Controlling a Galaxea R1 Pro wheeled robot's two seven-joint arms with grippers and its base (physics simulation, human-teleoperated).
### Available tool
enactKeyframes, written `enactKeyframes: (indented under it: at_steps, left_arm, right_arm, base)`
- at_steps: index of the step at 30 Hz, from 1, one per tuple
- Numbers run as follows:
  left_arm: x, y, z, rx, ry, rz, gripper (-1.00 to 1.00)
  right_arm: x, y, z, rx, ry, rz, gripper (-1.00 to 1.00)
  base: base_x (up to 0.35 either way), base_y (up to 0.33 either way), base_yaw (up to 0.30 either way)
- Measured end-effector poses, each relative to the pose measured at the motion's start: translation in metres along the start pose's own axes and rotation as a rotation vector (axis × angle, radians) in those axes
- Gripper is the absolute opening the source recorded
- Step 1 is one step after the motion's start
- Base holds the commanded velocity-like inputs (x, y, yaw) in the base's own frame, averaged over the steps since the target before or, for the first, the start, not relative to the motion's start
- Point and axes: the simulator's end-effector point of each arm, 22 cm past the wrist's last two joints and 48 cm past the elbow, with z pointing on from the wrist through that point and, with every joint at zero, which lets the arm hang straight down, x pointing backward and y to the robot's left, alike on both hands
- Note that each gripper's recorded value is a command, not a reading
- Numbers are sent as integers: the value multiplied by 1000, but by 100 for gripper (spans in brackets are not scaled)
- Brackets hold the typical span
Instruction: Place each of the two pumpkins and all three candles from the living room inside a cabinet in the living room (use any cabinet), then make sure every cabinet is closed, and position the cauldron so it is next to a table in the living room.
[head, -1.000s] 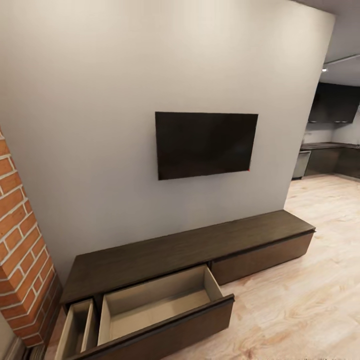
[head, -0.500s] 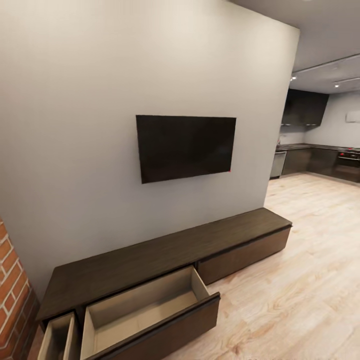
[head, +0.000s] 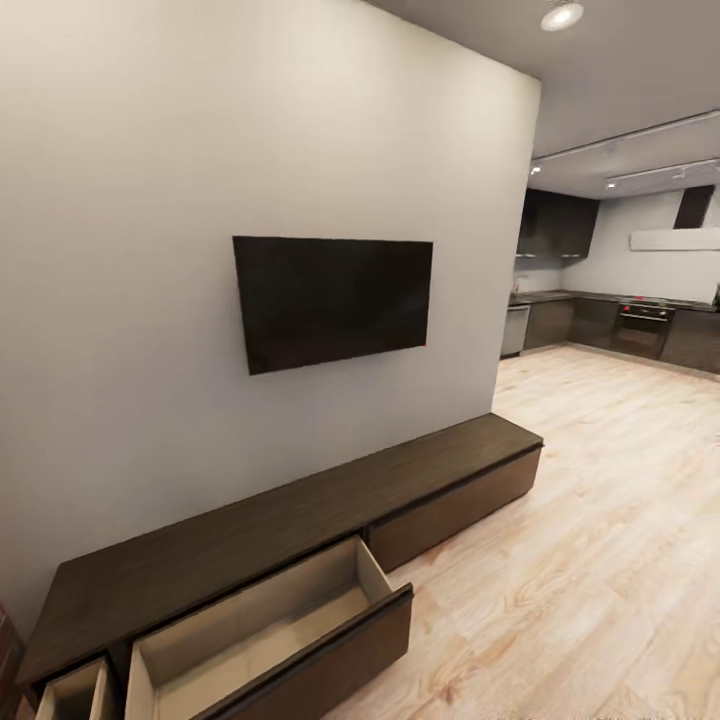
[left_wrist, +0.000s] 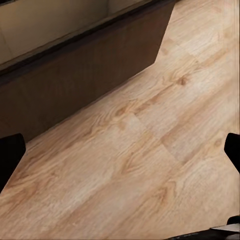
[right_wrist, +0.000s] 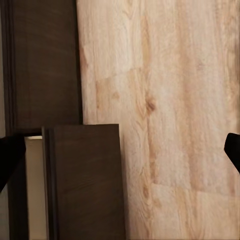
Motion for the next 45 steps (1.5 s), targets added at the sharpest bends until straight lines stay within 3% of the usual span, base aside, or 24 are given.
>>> enactKeyframes:
  at_steps: [16, 27, 45]
  left_arm:
    - [-3, -22, 0, 50, -13, 22, 100]
    - [9, -24, -1, 54, 7, 24, 100]
    - [7, -24, 0, 53, -5, 28, 100]
  right_arm:
    - [4, 8, 0, -19, 2, 3, 100]
    - [5, 14, 0, -31, 2, 3, 100]
    - [3, 22, -1, -51, -3, 2, 100]
  base:
    - [0, 0, -202]
    - [0, 0, -182]
    - [0, 0, -147]
